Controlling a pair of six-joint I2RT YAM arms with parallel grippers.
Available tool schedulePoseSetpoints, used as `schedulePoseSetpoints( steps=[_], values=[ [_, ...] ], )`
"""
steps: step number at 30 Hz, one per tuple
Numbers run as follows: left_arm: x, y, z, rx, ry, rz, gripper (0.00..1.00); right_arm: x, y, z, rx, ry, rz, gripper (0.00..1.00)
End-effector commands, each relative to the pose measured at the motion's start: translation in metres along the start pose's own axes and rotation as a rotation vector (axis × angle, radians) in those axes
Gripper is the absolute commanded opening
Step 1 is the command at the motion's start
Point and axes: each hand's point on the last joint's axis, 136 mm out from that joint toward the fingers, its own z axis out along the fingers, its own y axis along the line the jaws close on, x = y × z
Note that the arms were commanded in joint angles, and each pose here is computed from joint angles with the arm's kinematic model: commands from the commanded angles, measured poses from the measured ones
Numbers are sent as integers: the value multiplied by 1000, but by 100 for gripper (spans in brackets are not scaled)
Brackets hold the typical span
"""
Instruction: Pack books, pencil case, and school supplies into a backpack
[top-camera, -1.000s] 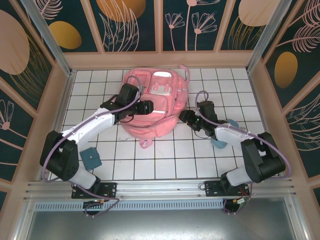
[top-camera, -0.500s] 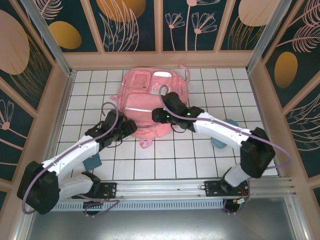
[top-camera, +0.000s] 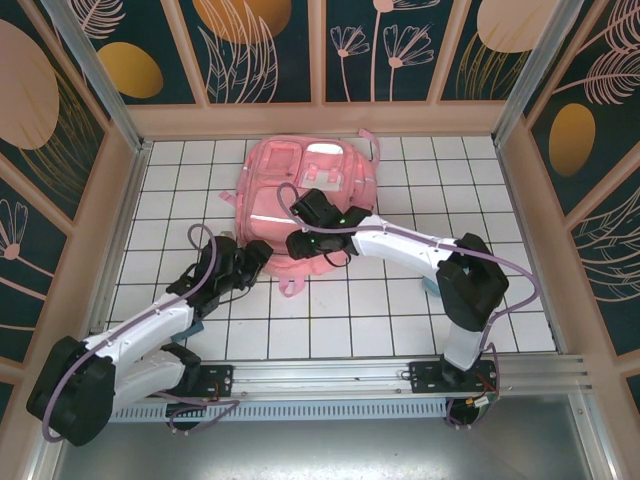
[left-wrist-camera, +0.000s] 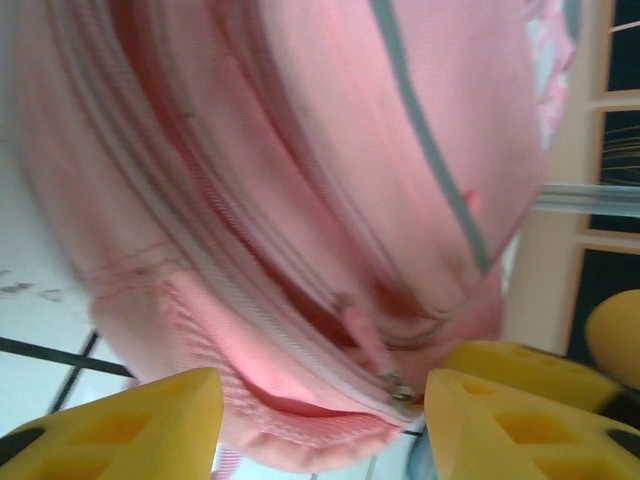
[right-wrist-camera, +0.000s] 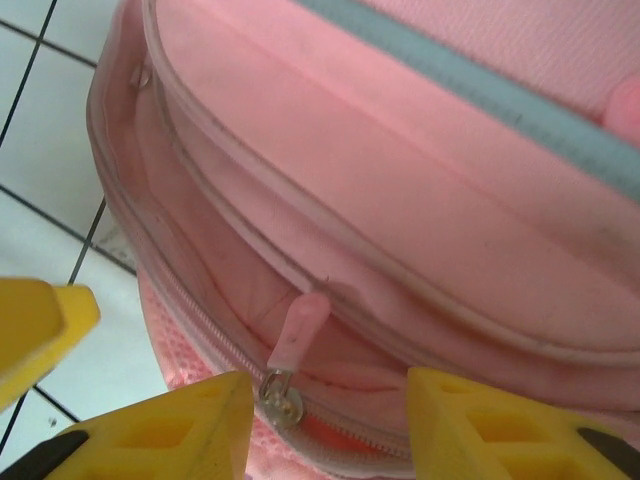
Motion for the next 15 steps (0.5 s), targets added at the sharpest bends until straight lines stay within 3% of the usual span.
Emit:
schedulePoseSetpoints(
  steps=[1,8,15],
  values=[
    [2,-17,-3,94,21,-90,53,22,1,8,-46,72,28,45],
    [14,-18,6,148,95,-183,53,31,-2,11,-79,88,58,45],
    [21,-2,20,99,122,-214,53,6,5,-14,-90,-4,48,45]
  ],
)
